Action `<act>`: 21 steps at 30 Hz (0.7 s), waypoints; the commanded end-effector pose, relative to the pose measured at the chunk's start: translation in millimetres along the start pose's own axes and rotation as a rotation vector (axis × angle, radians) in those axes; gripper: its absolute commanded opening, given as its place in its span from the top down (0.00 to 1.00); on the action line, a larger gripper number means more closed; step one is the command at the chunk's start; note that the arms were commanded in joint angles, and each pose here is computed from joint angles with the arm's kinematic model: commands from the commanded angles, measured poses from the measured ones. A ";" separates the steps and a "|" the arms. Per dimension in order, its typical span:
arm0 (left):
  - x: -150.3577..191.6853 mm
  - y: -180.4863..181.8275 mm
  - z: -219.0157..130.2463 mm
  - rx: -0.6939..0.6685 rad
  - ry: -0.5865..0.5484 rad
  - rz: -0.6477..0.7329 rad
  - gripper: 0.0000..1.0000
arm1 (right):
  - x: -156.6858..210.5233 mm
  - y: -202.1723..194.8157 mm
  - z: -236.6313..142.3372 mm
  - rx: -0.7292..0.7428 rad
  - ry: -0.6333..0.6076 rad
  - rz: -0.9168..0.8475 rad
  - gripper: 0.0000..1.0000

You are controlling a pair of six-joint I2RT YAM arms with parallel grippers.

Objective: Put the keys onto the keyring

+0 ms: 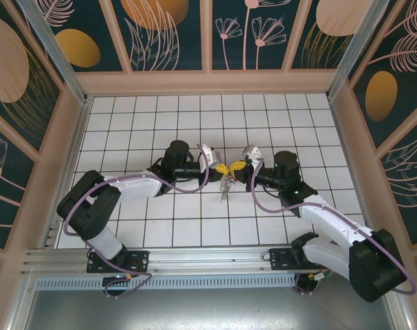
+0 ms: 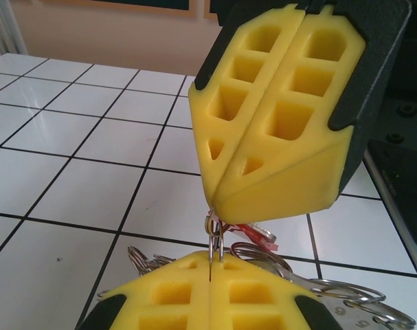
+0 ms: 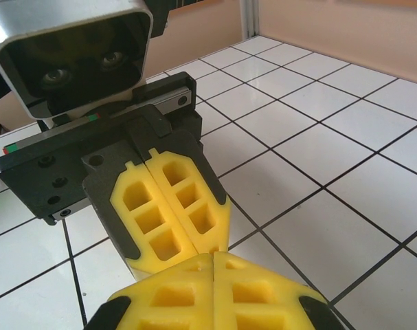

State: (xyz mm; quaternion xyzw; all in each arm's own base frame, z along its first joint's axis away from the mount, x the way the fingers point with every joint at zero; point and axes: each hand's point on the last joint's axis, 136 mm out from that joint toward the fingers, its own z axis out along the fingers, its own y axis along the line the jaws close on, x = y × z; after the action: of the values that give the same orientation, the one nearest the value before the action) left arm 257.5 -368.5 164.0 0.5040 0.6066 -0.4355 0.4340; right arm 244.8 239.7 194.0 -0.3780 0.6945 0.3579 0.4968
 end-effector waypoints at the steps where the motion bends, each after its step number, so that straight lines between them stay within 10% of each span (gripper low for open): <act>1: -9.8 -1.3 -1.1 0.016 -0.018 0.021 0.91 | -25.4 5.4 0.0 -0.040 -0.064 -0.061 1.00; 21: -9.1 -4.0 2.6 0.055 -0.003 0.017 0.84 | -26.8 8.8 0.7 -0.064 -0.062 -0.071 1.00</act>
State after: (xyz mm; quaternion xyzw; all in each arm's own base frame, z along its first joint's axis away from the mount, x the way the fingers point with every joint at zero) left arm 254.5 -369.7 164.1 0.5092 0.6072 -0.4421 0.4202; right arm 240.5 243.1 193.9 -0.3874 0.6885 0.3698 0.4890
